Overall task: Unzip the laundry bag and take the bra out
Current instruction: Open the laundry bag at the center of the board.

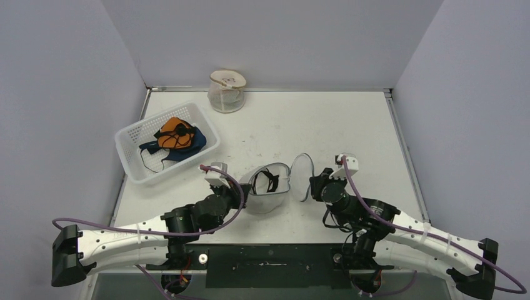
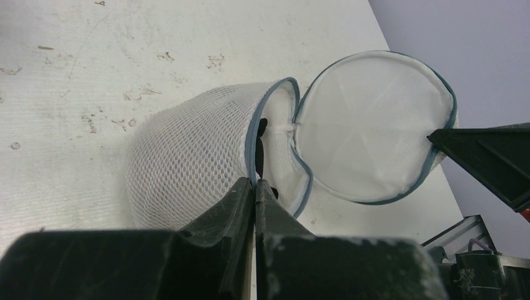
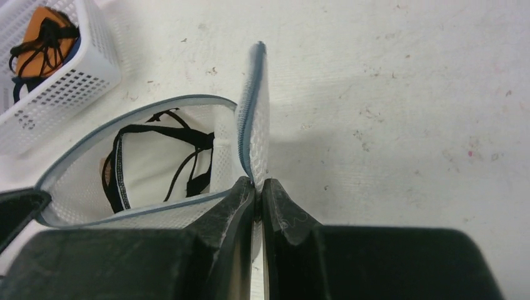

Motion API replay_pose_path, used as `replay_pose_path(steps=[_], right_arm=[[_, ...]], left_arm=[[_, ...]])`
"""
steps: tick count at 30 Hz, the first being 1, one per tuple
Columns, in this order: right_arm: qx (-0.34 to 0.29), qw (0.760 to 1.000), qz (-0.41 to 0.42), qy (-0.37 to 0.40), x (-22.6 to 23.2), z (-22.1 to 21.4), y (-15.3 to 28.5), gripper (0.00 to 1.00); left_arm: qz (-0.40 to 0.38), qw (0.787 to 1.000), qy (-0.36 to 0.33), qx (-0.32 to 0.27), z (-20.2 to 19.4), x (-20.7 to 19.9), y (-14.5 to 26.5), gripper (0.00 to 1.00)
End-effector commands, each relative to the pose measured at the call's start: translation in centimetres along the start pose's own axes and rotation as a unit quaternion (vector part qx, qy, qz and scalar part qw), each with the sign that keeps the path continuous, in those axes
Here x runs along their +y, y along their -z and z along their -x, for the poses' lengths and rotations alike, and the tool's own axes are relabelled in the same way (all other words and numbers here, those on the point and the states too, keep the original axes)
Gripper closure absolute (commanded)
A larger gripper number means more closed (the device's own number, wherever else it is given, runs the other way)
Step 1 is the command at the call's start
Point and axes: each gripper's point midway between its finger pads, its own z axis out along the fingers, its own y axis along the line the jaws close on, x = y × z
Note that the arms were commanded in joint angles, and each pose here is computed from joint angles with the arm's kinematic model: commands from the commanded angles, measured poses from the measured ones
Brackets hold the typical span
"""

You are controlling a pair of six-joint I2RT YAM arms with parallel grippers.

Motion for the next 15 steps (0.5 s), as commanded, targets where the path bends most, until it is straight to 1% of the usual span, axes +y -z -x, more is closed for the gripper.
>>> replay_pose_path(steps=[1,3,4,5,8,10,12,15], right_arm=[[-0.058,0.992,0.105,0.039,2.9,4.1,1.9,0.95],[-0.08,0.985,0.143,0.057,4.6,6.0,2.8,0.95],[-0.085,0.983,0.148,0.071,5.2,6.7,3.0,0.95],[-0.084,0.983,0.14,0.084,5.5,7.0,2.7,0.95],[-0.079,0.988,0.081,0.106,4.8,7.4,1.5,0.95],[-0.081,0.99,0.056,0.099,4.2,7.2,0.9,0.95],[-0.088,0.991,0.054,0.082,3.8,7.2,0.9,0.95],[-0.109,0.986,0.103,0.065,5.0,8.1,1.9,0.95]], left_arm=[[-0.019,0.998,0.036,-0.057,3.6,-1.0,0.2,1.0],[-0.028,0.996,0.044,-0.073,4.6,-1.3,0.0,1.0],[-0.033,0.995,0.051,-0.079,5.0,-1.5,-0.1,1.0],[-0.037,0.994,0.056,-0.084,5.3,-1.6,-0.4,1.0],[-0.033,0.994,0.065,-0.086,5.0,-1.5,-1.3,1.0],[-0.02,0.993,0.077,-0.083,4.2,-0.8,-1.9,1.0],[-0.019,0.991,0.097,-0.087,3.7,-0.1,-2.3,1.0],[-0.04,0.985,0.127,-0.106,4.4,-0.2,-2.5,1.0]])
